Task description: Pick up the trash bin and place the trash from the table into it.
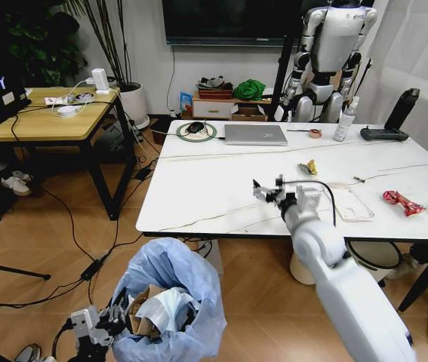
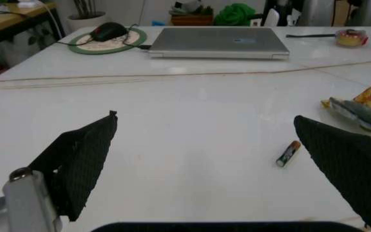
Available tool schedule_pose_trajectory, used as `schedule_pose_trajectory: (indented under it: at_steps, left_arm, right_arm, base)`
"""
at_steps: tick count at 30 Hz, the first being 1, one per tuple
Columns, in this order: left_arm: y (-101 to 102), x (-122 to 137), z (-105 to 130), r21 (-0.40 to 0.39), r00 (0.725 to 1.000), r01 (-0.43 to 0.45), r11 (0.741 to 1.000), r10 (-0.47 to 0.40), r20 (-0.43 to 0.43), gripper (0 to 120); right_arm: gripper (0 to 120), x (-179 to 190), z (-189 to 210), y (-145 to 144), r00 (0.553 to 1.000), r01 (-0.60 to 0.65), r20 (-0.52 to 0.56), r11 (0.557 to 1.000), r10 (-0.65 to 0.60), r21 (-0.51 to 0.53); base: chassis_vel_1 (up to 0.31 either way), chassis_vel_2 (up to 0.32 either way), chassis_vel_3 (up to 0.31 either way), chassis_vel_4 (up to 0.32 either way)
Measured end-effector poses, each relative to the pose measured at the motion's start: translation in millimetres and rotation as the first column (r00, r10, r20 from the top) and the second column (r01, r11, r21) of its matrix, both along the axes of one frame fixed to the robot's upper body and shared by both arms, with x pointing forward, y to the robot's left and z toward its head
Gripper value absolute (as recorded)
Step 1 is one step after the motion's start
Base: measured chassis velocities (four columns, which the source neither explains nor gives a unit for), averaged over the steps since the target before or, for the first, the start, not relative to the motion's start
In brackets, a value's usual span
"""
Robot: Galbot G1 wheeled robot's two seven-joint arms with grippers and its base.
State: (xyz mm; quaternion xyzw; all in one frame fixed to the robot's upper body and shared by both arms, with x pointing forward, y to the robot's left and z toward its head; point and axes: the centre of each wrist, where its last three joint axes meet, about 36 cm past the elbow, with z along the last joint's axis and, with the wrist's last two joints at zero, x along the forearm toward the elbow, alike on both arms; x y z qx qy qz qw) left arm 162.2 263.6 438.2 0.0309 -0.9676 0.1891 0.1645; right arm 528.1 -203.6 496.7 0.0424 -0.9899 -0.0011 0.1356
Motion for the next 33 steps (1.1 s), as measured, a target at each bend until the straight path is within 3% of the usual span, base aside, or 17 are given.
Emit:
schedule_pose_trajectory:
  at_steps: [10,19,26,28,33]
  left_arm:
    - [-1.0,-4.9,5.5,0.009,0.999,-0.033,0.999,0.032,0.017,0]
    - [-1.8,-5.4,6.0,0.009,0.999,-0.04,0.999,0.039,0.02,0]
    - [-1.7,-5.2,6.2,0.01,0.999,-0.04,0.999,0.04,0.021,0]
    - [-1.6,-5.2,6.3,0.011,0.999,-0.04,0.999,0.04,0.021,0]
    - [-0.1,-3.9,7.4,0.012,0.999,-0.04,0.999,0.039,0.025,0]
  right_arm:
    - [100,61.3,-24.9,-19.6,0.989,0.097,-0.107,0.995,-0.101,-0.038]
    - [98,74.0,-43.5,-35.2,0.982,0.121,-0.141,0.992,-0.124,-0.03]
    - [73,76.5,-59.0,-51.9,0.974,0.147,-0.167,0.989,-0.15,-0.03]
    - [71,76.3,-59.2,-52.3,0.974,0.148,-0.167,0.989,-0.151,-0.03]
    - [50,68.8,-60.9,-59.2,0.974,0.153,-0.166,0.988,-0.156,-0.032]
  base:
    - [0.0,0.0,0.0,0.0]
    - [0.0,0.0,0.0,0.0]
    - [0.0,0.0,0.0,0.0]
    - [0.0,0.0,0.0,0.0]
    - [0.0,0.0,0.0,0.0]
